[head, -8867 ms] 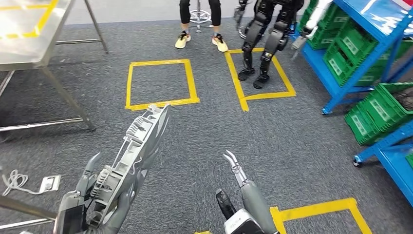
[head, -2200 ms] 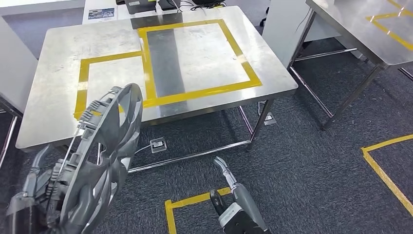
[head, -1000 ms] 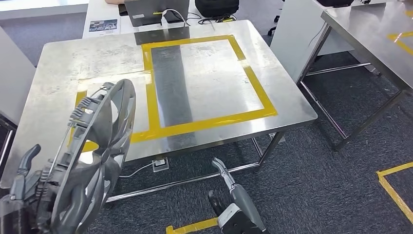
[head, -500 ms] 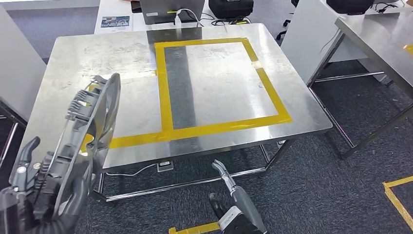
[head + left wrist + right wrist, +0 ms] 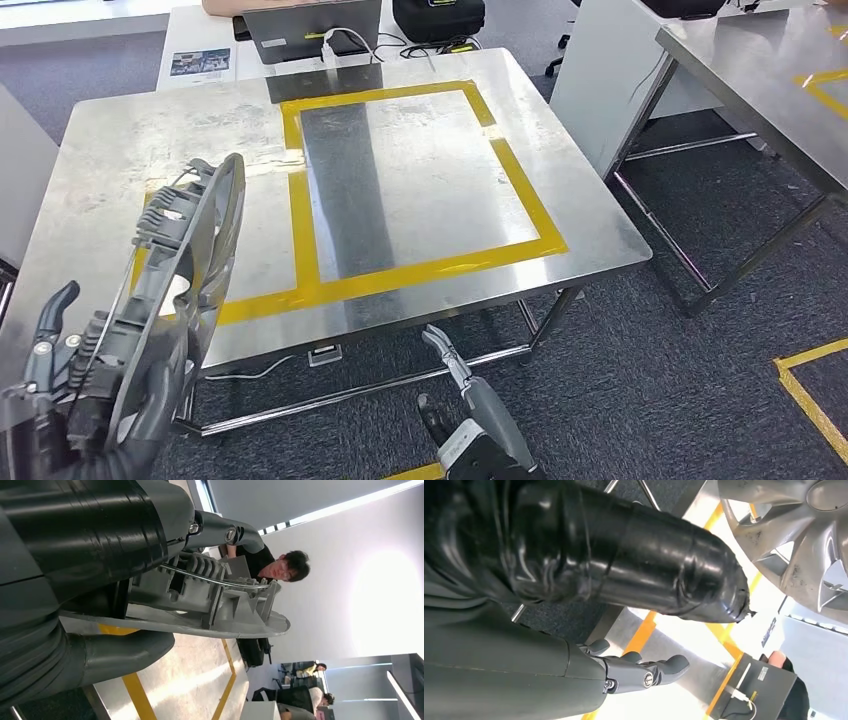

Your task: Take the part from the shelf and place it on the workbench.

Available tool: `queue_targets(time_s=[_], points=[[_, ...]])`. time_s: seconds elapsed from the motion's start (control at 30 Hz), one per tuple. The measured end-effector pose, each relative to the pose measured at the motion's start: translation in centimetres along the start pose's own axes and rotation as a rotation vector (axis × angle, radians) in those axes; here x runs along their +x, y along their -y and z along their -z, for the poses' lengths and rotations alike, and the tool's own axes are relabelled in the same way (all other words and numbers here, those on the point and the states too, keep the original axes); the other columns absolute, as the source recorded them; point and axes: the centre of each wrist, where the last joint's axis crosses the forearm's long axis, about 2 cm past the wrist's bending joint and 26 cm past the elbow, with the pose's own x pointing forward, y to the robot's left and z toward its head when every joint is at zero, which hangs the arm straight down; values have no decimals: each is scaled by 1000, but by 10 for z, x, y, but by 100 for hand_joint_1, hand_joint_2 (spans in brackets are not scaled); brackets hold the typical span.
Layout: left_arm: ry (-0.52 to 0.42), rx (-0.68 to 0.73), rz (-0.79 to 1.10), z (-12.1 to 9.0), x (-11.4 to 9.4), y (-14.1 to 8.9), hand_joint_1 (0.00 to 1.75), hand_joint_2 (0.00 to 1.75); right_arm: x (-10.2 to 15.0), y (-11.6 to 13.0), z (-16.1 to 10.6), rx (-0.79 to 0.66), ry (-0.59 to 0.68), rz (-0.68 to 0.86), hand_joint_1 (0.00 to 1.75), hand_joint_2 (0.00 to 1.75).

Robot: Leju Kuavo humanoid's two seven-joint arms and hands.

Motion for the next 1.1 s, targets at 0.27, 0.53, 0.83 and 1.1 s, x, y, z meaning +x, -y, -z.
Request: queue_targets(time_s=[0.27, 0.53, 0.83, 1.1], points=[[-7, 3, -1, 1, -1, 1, 175, 175, -1, -1, 0, 0, 3, 1, 0, 0], [-12, 3, 0, 1, -2, 2, 175, 175, -4, -2, 0, 3, -4, -1, 0, 0], [-10, 5, 0, 2, -3, 3, 175, 175, -3, -2, 1, 3, -8, -3, 0, 0], [-19, -7, -34, 4, -4, 3, 175, 175, -3, -3, 1, 10, -16, -7, 0, 0]])
